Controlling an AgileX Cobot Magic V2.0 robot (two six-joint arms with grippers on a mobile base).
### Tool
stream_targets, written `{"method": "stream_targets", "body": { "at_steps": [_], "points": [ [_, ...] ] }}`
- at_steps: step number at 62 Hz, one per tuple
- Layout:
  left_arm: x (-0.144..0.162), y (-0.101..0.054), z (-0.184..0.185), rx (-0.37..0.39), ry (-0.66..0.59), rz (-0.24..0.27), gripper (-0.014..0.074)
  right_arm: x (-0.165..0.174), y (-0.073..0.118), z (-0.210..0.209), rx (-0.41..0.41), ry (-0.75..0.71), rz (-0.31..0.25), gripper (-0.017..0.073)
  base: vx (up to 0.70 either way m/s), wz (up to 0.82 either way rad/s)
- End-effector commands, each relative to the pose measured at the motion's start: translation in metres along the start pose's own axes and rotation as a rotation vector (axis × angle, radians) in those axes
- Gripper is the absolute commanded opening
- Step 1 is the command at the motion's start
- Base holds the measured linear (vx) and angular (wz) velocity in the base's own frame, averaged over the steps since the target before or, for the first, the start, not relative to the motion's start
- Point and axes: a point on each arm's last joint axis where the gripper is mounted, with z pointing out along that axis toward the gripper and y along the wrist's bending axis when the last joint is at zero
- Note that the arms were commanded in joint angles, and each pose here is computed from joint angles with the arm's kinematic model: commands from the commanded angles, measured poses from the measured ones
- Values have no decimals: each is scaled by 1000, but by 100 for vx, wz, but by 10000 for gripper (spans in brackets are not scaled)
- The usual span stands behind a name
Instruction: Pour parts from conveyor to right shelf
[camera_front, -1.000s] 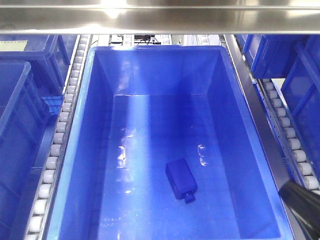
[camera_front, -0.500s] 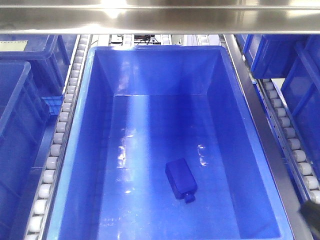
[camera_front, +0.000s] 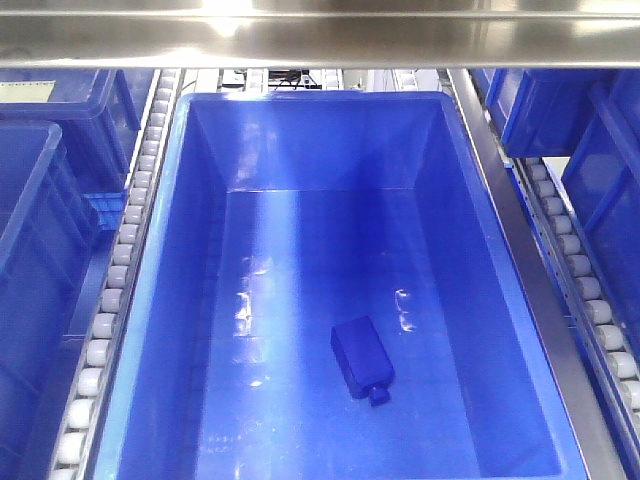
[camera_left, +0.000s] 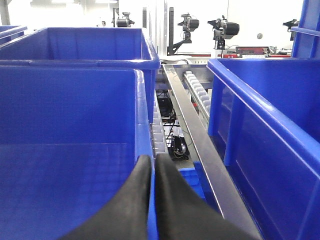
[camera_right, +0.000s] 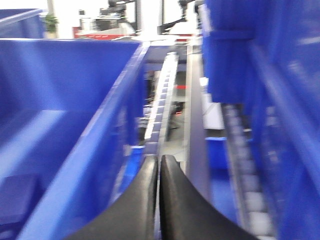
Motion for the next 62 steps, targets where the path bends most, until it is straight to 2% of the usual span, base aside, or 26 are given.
{"method": "stream_targets", "body": {
  "at_steps": [1, 9, 32, 43, 62],
  "points": [
    [3, 0, 0, 0, -59, -9, -6, -15, -1, -3, 25, -126, -53, -10, 0, 0],
    [3, 0, 0, 0, -59, -9, -6, 2, -2, 2, 32, -204, -73, -10, 0, 0],
    [3, 0, 0, 0, -59, -9, -6, 1, -2, 1, 36, -207, -76, -10, 0, 0],
    [3, 0, 0, 0, -59, -9, -6, -1, -7, 1, 110, -230, -15, -10, 0, 0],
    [3, 0, 0, 0, -59, -9, -6, -1, -7, 1, 112, -225, -21, -10, 0, 0]
  ]
}}
